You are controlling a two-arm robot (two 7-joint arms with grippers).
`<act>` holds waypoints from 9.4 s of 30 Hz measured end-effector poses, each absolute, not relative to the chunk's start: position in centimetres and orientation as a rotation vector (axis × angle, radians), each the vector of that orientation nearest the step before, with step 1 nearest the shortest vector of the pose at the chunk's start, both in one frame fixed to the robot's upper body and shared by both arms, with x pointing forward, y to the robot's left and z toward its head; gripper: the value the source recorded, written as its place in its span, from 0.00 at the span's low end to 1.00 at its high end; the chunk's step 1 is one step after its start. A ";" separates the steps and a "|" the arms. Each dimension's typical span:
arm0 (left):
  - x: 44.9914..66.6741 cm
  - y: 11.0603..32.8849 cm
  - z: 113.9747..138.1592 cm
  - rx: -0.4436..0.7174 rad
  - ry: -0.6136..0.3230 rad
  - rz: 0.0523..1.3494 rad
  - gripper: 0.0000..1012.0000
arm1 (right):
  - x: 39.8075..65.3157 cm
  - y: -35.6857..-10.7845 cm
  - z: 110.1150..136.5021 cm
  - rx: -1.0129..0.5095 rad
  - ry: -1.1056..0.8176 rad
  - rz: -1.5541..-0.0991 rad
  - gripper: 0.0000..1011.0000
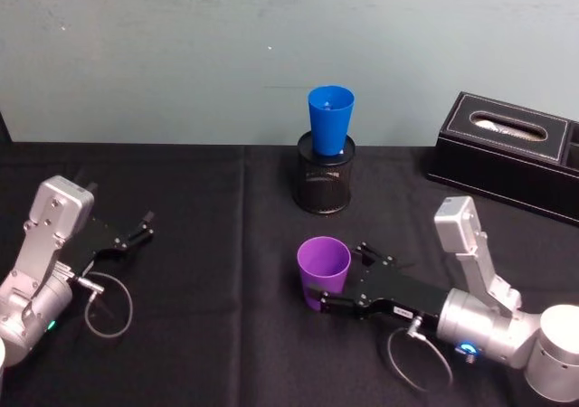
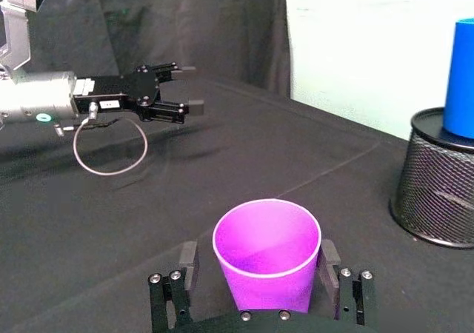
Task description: Pick up one cup with a gripper and tap it against the other cup.
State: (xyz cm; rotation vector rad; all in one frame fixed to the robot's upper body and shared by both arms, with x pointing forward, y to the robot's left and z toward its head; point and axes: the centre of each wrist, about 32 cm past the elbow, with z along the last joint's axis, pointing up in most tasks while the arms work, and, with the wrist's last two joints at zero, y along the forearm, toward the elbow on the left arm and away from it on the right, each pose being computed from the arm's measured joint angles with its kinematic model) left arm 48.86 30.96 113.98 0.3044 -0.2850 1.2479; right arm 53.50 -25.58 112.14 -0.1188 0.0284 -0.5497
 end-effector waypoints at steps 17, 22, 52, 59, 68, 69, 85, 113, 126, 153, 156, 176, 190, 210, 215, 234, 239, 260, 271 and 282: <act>48.9 31.0 114.0 0.304 -0.285 1.248 1.00 | 53.8 -24.8 112.1 -0.123 0.030 -0.545 0.99; 48.9 31.0 114.0 0.304 -0.285 1.248 1.00 | 53.8 -24.8 112.1 -0.122 0.031 -0.546 0.90; 48.9 31.0 114.0 0.304 -0.285 1.248 1.00 | 52.7 -26.7 117.1 -0.103 -0.046 -0.580 0.72; 48.9 31.0 114.0 0.304 -0.285 1.248 1.00 | 52.7 -27.1 119.5 -0.138 -0.081 -0.595 0.72; 48.9 31.0 114.0 0.304 -0.285 1.248 1.00 | 52.7 -27.0 121.3 -0.164 -0.094 -0.607 0.72; 48.9 31.0 114.0 0.304 -0.285 1.248 1.00 | 52.7 -27.0 121.4 -0.166 -0.094 -0.608 0.72; 48.9 31.0 114.0 0.304 -0.285 1.248 1.00 | 52.7 -27.0 122.1 -0.199 -0.110 -0.626 0.72; 48.9 31.0 114.0 0.304 -0.285 1.248 1.00 | 52.7 -27.0 122.0 -0.196 -0.105 -0.622 0.72; 48.9 31.0 114.0 0.304 -0.285 1.248 1.00 | 52.7 -27.0 122.0 -0.196 -0.105 -0.622 0.72; 48.9 31.0 114.0 0.304 -0.285 1.248 1.00 | 52.7 -27.0 122.0 -0.196 -0.105 -0.622 0.72; 48.9 31.0 114.0 0.304 -0.285 1.248 1.00 | 52.7 -27.0 122.0 -0.196 -0.105 -0.622 0.72; 48.9 31.0 114.0 0.304 -0.285 1.248 1.00 | 52.7 -27.0 122.0 -0.196 -0.105 -0.622 0.72; 48.9 31.0 114.0 0.304 -0.285 1.248 1.00 | 52.7 -27.0 122.0 -0.196 -0.105 -0.622 0.72; 48.9 31.0 114.0 0.304 -0.285 1.248 1.00 | 52.7 -27.0 122.0 -0.196 -0.105 -0.622 0.72; 48.9 31.0 114.0 0.304 -0.285 1.248 1.00 | 52.7 -27.0 122.1 -0.194 -0.103 -0.619 0.72; 48.9 31.0 114.0 0.304 -0.285 1.248 1.00 | 55.3 -25.2 123.4 -0.176 -0.076 -0.665 0.72; 48.9 31.0 114.0 0.305 -0.285 1.248 1.00 | 56.8 -24.4 123.7 -0.173 -0.083 -0.683 0.72; 48.9 31.0 114.0 0.304 -0.285 1.248 1.00 | 61.2 -22.6 123.6 -0.145 -0.081 -0.763 0.72; 48.9 31.0 114.0 0.304 -0.285 1.248 1.00 | 62.4 -22.1 124.1 -0.145 -0.090 -0.782 0.72; 48.9 31.0 114.0 0.304 -0.285 1.248 1.00 | 63.5 -21.9 124.3 -0.150 -0.095 -0.796 0.72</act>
